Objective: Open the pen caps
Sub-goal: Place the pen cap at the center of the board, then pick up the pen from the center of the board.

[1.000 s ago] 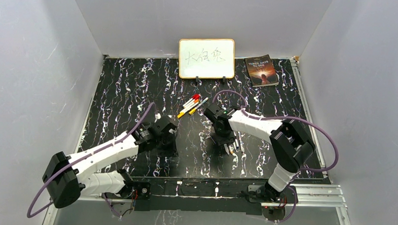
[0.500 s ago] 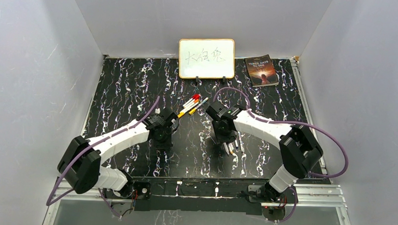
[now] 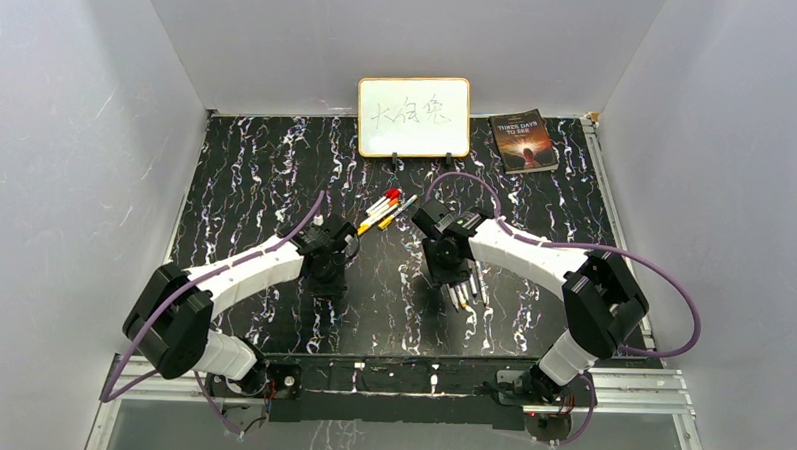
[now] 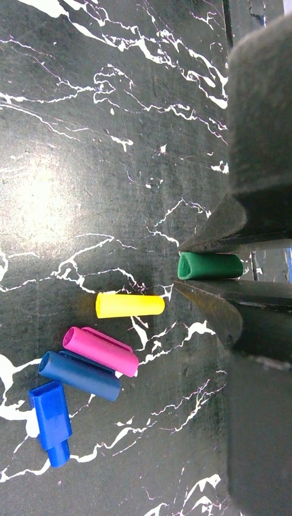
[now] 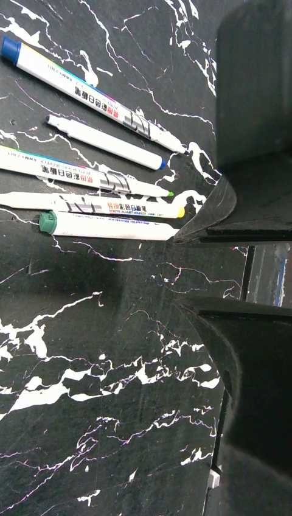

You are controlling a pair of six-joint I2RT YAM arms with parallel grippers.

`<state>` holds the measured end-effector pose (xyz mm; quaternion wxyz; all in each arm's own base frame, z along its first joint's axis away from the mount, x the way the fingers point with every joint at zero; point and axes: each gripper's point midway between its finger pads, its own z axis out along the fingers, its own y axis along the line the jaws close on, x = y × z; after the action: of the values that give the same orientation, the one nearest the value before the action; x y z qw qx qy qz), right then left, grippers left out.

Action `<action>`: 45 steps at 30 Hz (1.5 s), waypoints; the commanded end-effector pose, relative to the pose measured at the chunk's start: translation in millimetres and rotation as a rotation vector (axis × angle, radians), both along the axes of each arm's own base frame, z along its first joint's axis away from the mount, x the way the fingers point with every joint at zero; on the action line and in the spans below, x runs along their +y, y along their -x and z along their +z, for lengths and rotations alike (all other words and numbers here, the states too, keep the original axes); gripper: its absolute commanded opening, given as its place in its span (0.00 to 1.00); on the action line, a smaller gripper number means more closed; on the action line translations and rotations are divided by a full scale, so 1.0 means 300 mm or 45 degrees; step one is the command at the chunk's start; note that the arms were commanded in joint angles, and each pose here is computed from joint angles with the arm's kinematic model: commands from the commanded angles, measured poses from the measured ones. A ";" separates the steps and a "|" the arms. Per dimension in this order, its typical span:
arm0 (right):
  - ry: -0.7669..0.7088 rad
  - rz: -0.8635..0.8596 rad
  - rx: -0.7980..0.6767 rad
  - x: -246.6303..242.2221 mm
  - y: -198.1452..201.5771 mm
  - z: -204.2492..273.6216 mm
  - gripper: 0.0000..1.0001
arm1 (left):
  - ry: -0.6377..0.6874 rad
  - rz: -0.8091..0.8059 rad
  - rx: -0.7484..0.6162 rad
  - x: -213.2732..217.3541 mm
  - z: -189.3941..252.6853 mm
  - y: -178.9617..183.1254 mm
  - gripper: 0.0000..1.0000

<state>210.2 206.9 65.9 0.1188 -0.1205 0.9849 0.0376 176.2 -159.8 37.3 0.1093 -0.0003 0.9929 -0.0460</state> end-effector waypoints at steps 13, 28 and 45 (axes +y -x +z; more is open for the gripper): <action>-0.086 -0.012 -0.066 0.045 -0.039 0.065 0.33 | -0.049 0.002 0.020 0.032 -0.024 0.008 0.25; -0.113 0.014 -0.151 0.191 -0.219 0.131 0.62 | 0.118 0.029 -0.151 -0.027 0.248 -0.050 0.60; -0.251 -0.417 -0.236 0.269 -0.657 0.120 0.68 | 0.332 0.073 -0.232 -0.002 0.393 0.061 0.98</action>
<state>370.0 295.0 82.0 0.1890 -0.0259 0.9785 0.0779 173.6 -167.8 157.7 0.2159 -0.0338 0.9614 -0.1673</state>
